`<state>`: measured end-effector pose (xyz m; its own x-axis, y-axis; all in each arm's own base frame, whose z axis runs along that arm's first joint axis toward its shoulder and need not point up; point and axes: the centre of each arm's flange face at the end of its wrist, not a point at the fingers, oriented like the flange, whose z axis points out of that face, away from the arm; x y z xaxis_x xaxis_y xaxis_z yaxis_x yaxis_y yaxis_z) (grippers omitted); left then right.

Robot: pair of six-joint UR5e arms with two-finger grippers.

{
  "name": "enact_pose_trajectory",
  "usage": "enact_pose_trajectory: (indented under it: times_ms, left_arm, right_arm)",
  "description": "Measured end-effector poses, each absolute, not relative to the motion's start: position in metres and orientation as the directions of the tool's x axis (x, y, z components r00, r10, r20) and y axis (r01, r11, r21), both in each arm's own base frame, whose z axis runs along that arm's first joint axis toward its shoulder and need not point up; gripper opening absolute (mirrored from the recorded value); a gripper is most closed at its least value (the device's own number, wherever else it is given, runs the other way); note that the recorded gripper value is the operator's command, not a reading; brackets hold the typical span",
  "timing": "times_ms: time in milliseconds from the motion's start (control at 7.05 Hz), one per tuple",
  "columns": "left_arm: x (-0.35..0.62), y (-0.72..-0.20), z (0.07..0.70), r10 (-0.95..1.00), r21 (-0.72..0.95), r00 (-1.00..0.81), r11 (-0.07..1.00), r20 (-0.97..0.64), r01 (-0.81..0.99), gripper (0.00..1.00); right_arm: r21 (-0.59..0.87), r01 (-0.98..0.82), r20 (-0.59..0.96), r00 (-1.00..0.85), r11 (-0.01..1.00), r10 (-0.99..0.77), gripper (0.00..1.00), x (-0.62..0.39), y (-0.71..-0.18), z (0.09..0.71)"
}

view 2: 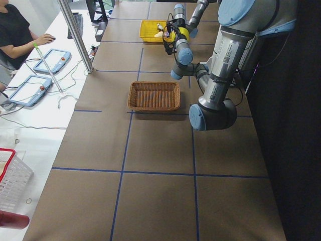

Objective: Move tape to another basket

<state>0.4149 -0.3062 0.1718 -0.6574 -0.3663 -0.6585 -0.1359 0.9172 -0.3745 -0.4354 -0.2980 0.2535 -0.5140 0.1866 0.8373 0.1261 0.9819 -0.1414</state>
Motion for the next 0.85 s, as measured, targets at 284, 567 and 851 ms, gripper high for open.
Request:
enact_pose_trajectory:
  times_ms: [284,567,851]
  left_arm:
    - [0.4165,-0.3047,0.1725,-0.369,-0.376,-0.656,0.916,-0.659,-0.138,0.66]
    - [0.4165,-0.303,0.1728,-0.376,-0.379,-0.654,0.914,-0.656,-0.145,0.03]
    - [0.4158,-0.2998,0.1727,-0.418,-0.405,-0.646,0.897,-0.639,-0.179,0.0]
  right_arm:
    - [-0.144,0.127,0.837,-0.514,0.981,0.189,0.28,-0.4372,-0.2959,0.2544]
    - [-0.143,0.124,0.834,-0.519,0.982,0.187,1.0,-0.4373,-0.2953,0.2525]
    - [-0.151,0.111,0.828,-0.528,0.982,0.187,1.0,-0.4369,-0.2962,0.2507]
